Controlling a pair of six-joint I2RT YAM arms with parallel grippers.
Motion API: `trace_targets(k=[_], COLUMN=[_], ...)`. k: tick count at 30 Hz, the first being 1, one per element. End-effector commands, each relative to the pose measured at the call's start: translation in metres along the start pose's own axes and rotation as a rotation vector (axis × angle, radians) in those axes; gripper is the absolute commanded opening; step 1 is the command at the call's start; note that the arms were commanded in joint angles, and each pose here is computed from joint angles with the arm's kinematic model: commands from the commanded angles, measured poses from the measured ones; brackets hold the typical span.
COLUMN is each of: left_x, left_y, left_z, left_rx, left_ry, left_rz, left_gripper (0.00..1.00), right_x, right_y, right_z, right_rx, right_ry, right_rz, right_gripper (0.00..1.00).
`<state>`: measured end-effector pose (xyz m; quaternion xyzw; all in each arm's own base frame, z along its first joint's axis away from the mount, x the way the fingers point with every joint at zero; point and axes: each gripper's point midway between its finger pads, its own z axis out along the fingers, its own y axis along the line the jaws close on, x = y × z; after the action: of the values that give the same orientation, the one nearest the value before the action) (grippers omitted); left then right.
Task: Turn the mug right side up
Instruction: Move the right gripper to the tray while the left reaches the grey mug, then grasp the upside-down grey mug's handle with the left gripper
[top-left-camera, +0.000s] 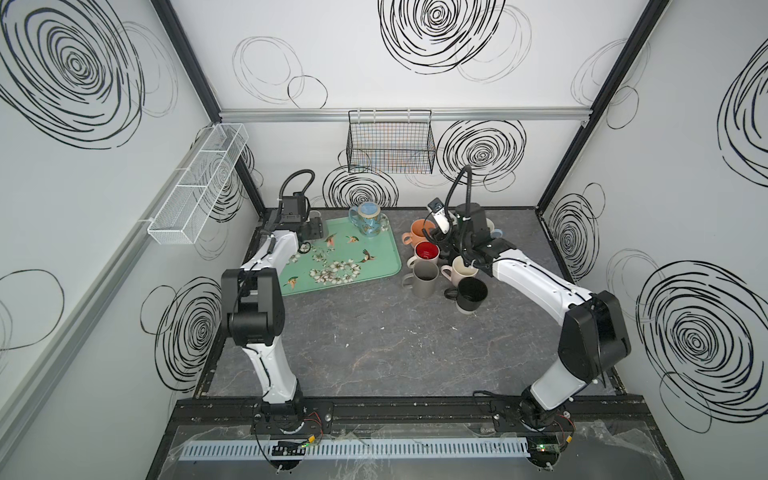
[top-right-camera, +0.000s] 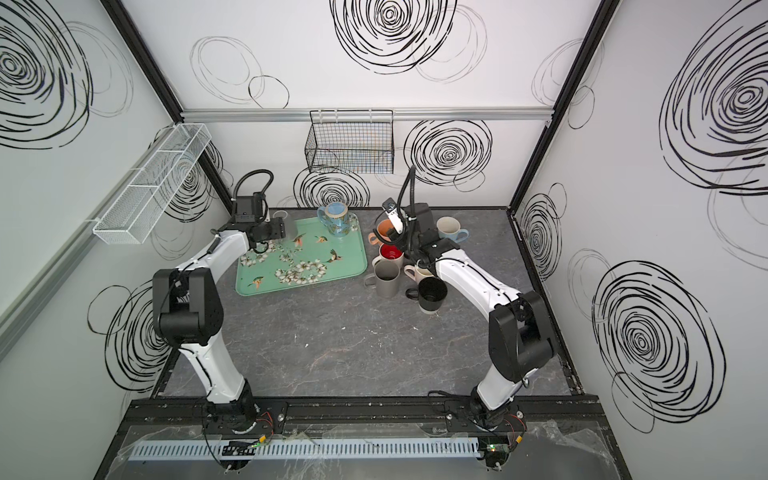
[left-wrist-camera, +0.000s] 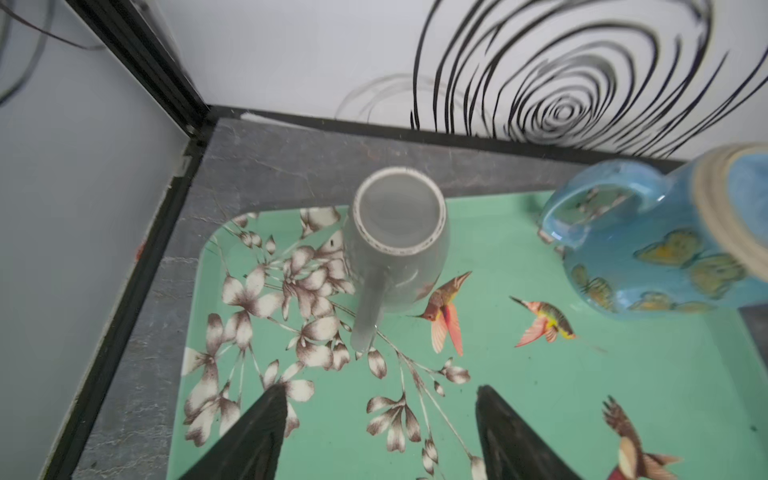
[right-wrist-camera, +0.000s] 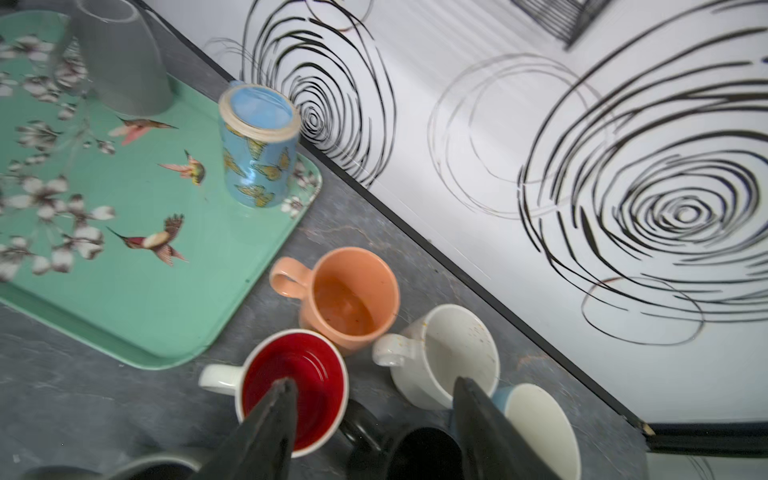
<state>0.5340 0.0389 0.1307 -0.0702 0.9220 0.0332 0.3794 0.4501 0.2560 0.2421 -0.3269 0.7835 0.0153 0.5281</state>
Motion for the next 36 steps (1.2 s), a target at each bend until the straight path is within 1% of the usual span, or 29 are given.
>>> trace_targets(k=[1,2,4,6,8,11,13,16,18,25,28,29,34,36], left_x=[-0.005,-0.002,0.000,0.002,0.002,-0.001,-0.002,-0.003,-0.003,-0.001,-0.001,-0.002,-0.006,-0.006], left_y=[-0.005,-0.007,-0.009,-0.010,-0.008,-0.002,0.000,0.002,0.003,0.006,0.006,0.006,0.005,0.003], left_z=[0.016,0.024,0.036,0.043,0.047,0.051,0.054,0.062,0.068,0.081,0.082,0.082,0.073,0.067], left_rx=[-0.002,0.015,0.045,0.048,0.044,0.023,0.021,0.023,0.019,0.023,0.022,0.021,0.017,0.012], left_ry=[0.009,0.021,0.034,0.039,0.043,0.030,0.025,0.035,0.050,0.064,0.058,0.053,0.017,0.012], left_rz=[0.045,0.027,0.010,0.021,0.045,0.076,0.083,0.089,0.104,0.102,0.107,0.107,0.102,0.111], left_gripper=[0.73,0.72,0.68,0.66,0.64,0.64,0.64,0.62,0.56,0.47,0.40,0.37,0.13,0.07], right_x=[-0.026,-0.031,-0.037,-0.038,-0.034,-0.027,-0.022,-0.015,-0.013,-0.007,-0.008,-0.007,-0.003,-0.002], right_y=[0.038,0.060,0.091,0.118,0.143,0.170,0.181,0.187,0.188,0.193,0.193,0.194,0.194,0.192], right_z=[0.008,0.010,0.015,0.022,0.031,0.038,0.042,0.045,0.047,0.050,0.050,0.050,0.051,0.049], right_rx=[-0.019,-0.053,-0.076,-0.140,-0.230,-0.321,-0.340,-0.344,-0.341,-0.354,-0.347,-0.345,-0.329,-0.324], right_ry=[-0.009,-0.009,-0.025,-0.031,-0.009,0.028,0.046,0.061,0.068,0.079,0.084,0.085,0.099,0.101], right_rz=[0.171,0.162,0.170,0.211,0.267,0.299,0.297,0.297,0.301,0.267,0.238,0.230,0.217,0.223], right_gripper=[0.58,0.56,0.56,0.57,0.56,0.54,0.54,0.54,0.54,0.54,0.54,0.54,0.54,0.54])
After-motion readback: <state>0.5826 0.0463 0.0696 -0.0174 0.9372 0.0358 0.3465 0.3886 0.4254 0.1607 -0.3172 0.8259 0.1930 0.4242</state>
